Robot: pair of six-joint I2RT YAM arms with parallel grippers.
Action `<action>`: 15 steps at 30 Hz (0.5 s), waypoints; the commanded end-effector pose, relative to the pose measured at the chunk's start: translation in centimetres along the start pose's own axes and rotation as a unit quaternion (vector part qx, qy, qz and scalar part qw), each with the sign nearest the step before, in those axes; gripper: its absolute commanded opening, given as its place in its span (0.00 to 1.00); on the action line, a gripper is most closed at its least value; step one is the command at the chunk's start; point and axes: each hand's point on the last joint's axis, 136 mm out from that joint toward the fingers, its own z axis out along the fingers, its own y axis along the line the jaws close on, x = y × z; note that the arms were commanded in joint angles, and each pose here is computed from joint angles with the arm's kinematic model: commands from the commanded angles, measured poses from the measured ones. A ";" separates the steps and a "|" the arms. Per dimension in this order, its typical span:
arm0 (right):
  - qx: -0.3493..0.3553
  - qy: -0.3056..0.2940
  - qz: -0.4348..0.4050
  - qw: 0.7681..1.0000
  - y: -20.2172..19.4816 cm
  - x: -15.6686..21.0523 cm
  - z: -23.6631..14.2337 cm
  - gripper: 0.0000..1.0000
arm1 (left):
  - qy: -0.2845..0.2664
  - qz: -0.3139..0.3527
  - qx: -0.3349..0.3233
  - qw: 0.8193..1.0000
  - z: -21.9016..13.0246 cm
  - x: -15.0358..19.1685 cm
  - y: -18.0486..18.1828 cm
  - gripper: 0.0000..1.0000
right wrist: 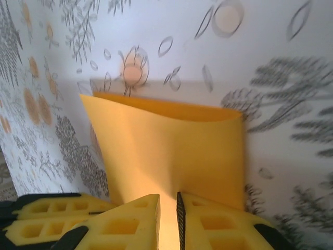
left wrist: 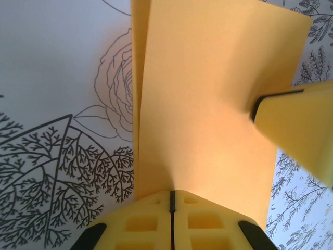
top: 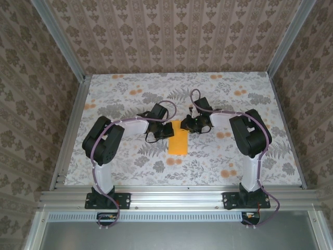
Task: Fold a paper plane with a square sheet of paper (pick it up from the middle)
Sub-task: Fold the square sheet of paper in half at the center of the table.
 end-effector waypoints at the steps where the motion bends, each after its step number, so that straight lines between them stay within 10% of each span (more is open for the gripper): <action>1: -0.003 -0.008 0.031 0.999 -1.4 -0.7 0.4 0.19 | 0.054 -0.012 -0.077 0.995 1.6 3.2 4.1 0.08; 15: 0.001 -0.024 0.043 0.999 -1.3 -2.8 1.3 0.20 | 0.063 -0.008 -0.079 0.995 1.8 3.5 4.3 0.08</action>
